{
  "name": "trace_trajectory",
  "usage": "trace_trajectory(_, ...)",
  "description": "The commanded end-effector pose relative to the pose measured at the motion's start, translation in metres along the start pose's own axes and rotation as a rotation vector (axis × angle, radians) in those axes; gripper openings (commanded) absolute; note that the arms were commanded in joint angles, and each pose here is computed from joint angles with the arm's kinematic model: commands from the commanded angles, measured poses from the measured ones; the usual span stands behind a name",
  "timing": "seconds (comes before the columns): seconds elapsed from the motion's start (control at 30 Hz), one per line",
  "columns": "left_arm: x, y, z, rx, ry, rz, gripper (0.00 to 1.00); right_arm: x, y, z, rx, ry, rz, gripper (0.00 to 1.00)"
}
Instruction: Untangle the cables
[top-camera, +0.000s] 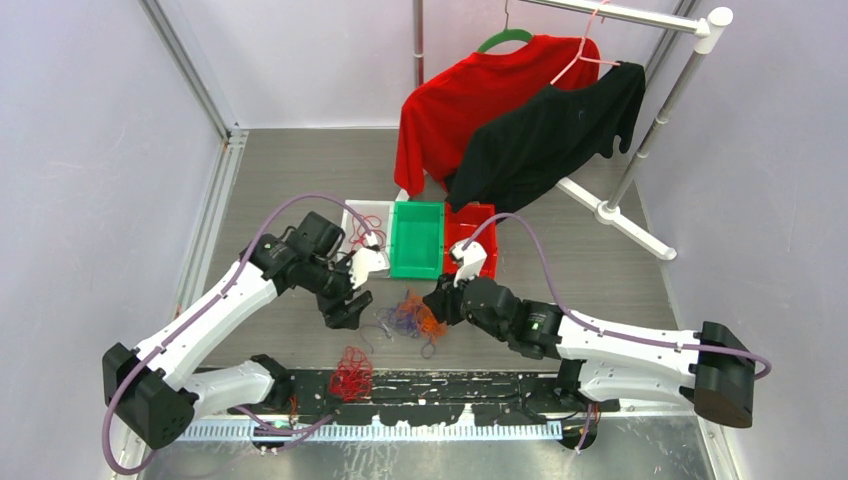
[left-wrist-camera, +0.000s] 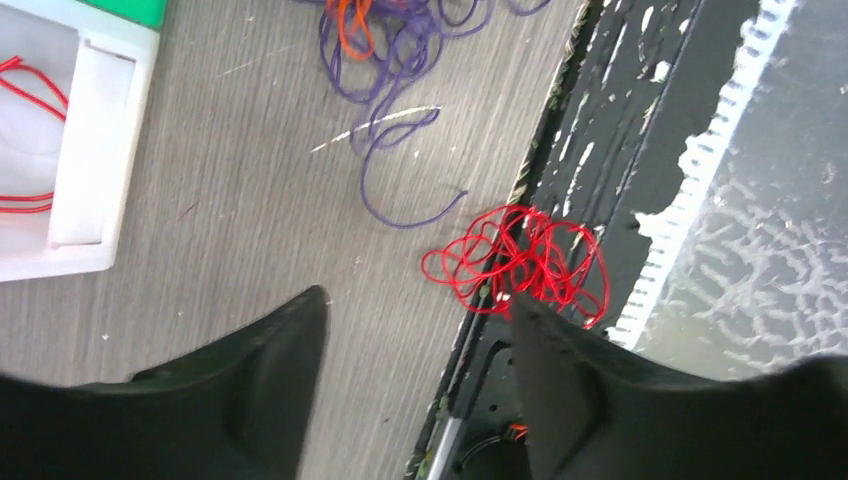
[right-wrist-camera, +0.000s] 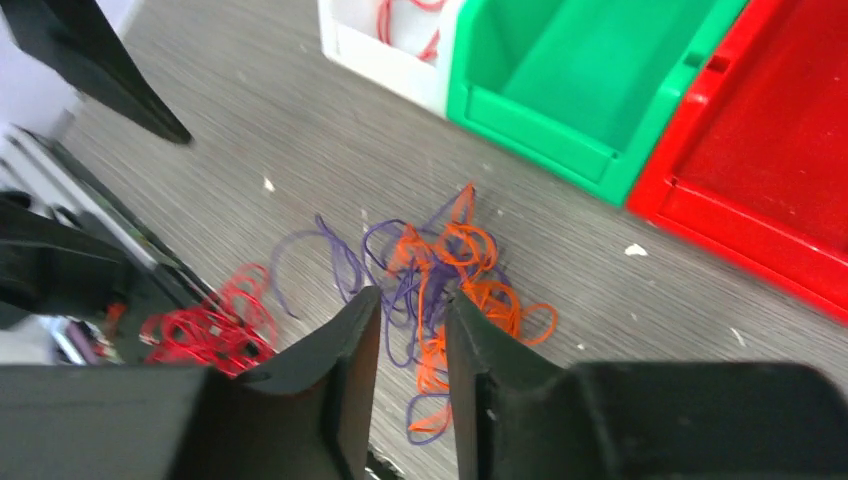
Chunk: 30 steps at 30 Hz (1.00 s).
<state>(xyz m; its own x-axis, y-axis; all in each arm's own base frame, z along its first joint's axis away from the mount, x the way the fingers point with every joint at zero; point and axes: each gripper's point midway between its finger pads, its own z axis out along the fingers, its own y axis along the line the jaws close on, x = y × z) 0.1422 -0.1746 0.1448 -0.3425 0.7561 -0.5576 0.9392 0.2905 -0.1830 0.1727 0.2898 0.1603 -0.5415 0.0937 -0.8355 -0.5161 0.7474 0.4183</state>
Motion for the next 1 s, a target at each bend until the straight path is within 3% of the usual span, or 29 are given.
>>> trace_trajectory(0.0, 0.003, 0.014, -0.014, -0.092, 0.015, 0.014, 0.75, -0.011, 0.009, -0.002, 0.005, 0.001, -0.144, 0.41)
trace_trajectory(0.1, -0.001, 0.033, -0.027, -0.176, -0.011, -0.012, 0.83, -0.013, 0.028, -0.005, -0.056, -0.009, -0.248, 0.49)
trace_trajectory(0.23, -0.008, 0.055, -0.049, -0.234, -0.08, -0.11, 0.87, 0.004, 0.082, -0.005, -0.263, 0.046, -0.426, 0.52)
trace_trajectory(0.5, -0.009, 0.092, -0.077, -0.29, -0.124, -0.294, 0.87, 0.089, 0.153, 0.029, -0.542, 0.285, -0.812, 0.53)
trace_trajectory(0.7, -0.006, 0.099, -0.087, -0.287, -0.154, -0.361, 0.87, 0.121, 0.156, 0.062, -0.56, 0.344, -0.937, 0.53)
trace_trajectory(0.97, -0.006, 0.094, -0.086, -0.287, -0.19, -0.372, 0.87, 0.141, 0.165, 0.085, -0.581, 0.357, -0.949, 0.47)
